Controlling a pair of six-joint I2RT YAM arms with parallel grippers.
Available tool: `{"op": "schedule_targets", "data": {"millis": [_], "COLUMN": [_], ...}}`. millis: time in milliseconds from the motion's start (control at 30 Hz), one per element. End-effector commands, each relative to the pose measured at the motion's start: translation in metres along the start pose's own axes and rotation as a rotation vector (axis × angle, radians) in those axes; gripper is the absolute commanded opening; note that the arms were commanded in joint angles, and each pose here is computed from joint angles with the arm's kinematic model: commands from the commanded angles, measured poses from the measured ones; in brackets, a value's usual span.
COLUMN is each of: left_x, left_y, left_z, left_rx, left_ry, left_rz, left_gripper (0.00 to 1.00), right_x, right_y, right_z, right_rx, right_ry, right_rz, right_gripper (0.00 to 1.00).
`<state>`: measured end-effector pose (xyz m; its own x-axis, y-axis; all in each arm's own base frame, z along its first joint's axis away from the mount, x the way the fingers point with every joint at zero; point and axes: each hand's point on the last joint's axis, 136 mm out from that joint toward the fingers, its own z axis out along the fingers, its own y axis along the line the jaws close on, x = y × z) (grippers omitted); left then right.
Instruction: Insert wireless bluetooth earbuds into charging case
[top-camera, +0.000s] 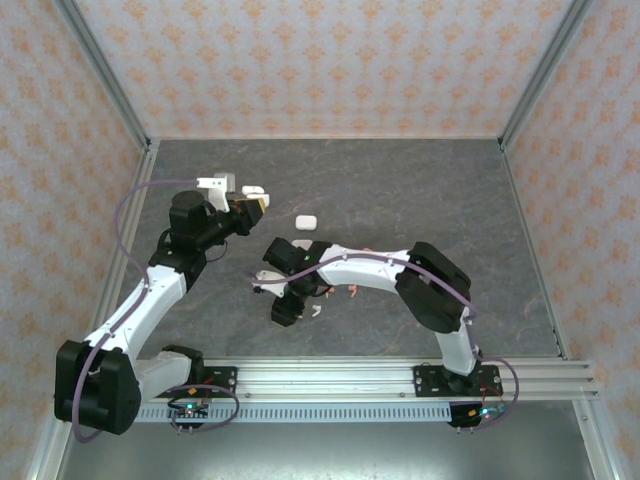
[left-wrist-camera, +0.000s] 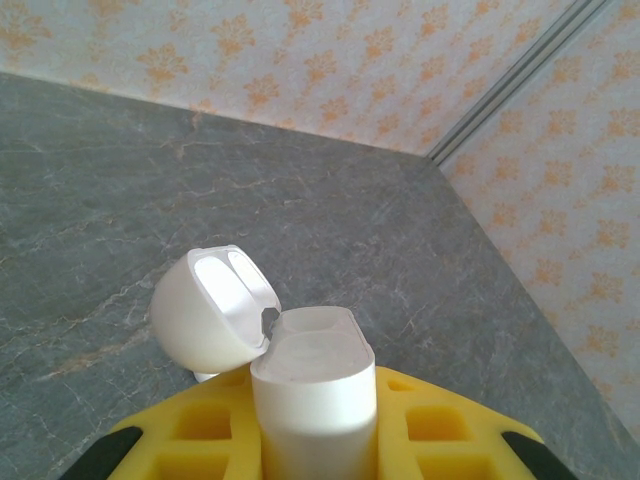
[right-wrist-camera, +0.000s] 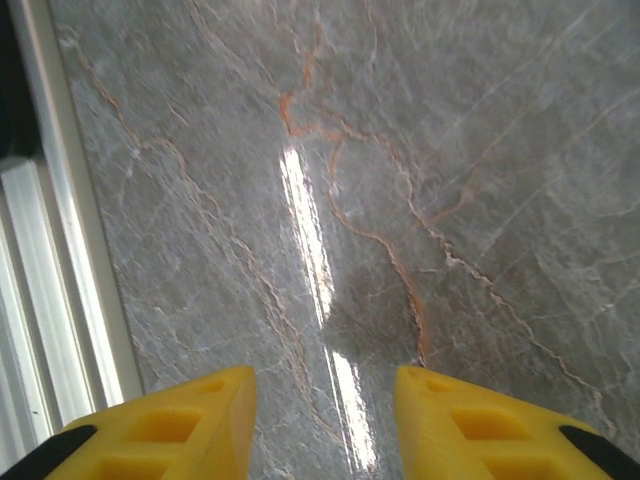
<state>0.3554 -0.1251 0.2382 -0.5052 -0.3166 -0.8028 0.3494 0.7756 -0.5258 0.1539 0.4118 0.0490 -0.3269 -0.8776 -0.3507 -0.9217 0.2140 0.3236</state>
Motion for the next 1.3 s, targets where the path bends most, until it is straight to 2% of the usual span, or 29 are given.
{"op": "schedule_targets", "data": {"millis": [0, 533, 933, 1267], "left_x": [-0.002, 0.001, 0.000, 0.002], "left_y": [0.000, 0.003, 0.002, 0.003], "left_z": [-0.005, -0.002, -0.001, 0.001], "left_rx": [0.000, -0.005, 0.003, 0.004], "left_ry": [-0.011, 0.000, 0.005, 0.005], "left_rz": [-0.005, -0.017, -0.017, -0.023], "left_gripper": [0.00, 0.00, 0.00, 0.00], "right_x": [0.011, 0.046, 0.019, 0.035], "right_y": [-0.004, -0.021, -0.026, -0.029], "right_z": [0.003, 0.006, -0.025, -0.017], "right_rx": [0.020, 0.100, 0.112, 0.105], "right_ry": [0.086, 0.230, 0.065, 0.118], "right_rz": [-0.029, -0.032, 0.003, 0.035], "right_gripper": [0.40, 0.38, 0.49, 0.52]}}
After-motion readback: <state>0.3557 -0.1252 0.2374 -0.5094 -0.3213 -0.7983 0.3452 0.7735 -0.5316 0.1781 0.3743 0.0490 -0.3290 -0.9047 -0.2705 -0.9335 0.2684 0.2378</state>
